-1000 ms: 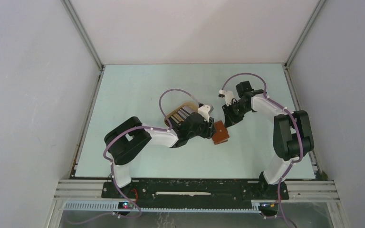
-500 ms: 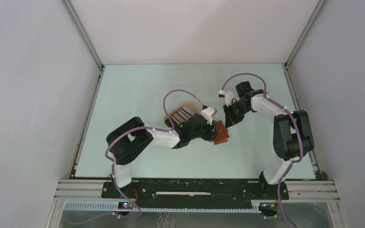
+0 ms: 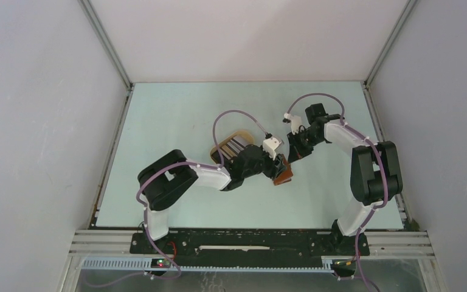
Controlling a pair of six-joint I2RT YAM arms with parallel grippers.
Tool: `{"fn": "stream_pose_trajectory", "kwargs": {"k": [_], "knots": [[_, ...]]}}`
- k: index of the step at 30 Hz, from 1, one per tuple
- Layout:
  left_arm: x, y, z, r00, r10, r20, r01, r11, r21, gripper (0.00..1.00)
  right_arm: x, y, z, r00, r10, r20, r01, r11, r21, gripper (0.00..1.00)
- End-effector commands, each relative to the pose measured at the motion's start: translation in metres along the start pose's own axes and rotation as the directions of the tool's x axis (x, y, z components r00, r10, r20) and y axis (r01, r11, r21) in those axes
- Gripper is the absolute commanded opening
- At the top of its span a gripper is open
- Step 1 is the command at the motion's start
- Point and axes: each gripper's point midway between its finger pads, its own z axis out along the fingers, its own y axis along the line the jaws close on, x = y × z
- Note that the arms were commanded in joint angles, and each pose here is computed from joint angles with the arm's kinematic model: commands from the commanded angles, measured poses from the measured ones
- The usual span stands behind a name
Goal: Put the credit cards into the card holder
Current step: Close the card holder at the center of the board.
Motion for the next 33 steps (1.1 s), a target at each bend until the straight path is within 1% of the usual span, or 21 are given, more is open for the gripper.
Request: {"fn": "stream_pose_trajectory", "kwargs": {"k": [1, 6, 9, 15, 20, 24, 28, 33], "knots": [[-0.002, -0.004, 0.007, 0.995, 0.079, 0.054, -0.081, 0.996, 0.037, 0.54, -0.021, 0.008, -0.009, 0.998, 0.005, 0.060, -0.002, 0.998, -0.056, 0.00], [0.010, 0.000, 0.014, 0.996, 0.082, 0.025, -0.083, 0.996, 0.030, 0.54, -0.021, 0.009, -0.009, 0.997, 0.030, 0.064, -0.026, 0.997, -0.073, 0.00], [0.018, 0.002, 0.019, 0.998, 0.068, -0.015, -0.067, 0.997, 0.023, 0.54, -0.021, 0.010, -0.007, 0.997, 0.039, 0.061, -0.034, 0.996, -0.082, 0.00], [0.031, 0.016, 0.017, 0.996, 0.039, -0.083, -0.044, 0.997, -0.058, 0.53, -0.021, 0.010, -0.005, 0.997, 0.045, 0.058, -0.040, 0.996, -0.084, 0.00], [0.039, 0.019, 0.020, 0.990, 0.027, -0.138, -0.037, 0.996, -0.075, 0.51, -0.023, 0.018, -0.005, 0.997, 0.050, 0.064, -0.042, 0.992, -0.118, 0.00], [0.035, 0.016, 0.019, 0.991, 0.020, -0.130, -0.029, 0.997, -0.068, 0.51, -0.018, 0.022, 0.005, 0.998, 0.048, 0.033, -0.043, 0.990, -0.136, 0.00], [0.026, 0.010, 0.018, 0.994, 0.009, -0.110, -0.014, 0.999, -0.044, 0.52, -0.012, 0.021, 0.018, 0.999, 0.039, -0.010, -0.040, 0.992, -0.116, 0.00], [-0.001, 0.004, 0.001, 0.999, -0.020, -0.034, 0.019, 0.999, -0.030, 0.53, -0.008, 0.015, 0.026, 0.998, 0.051, -0.042, -0.054, 0.994, -0.095, 0.00]]}}
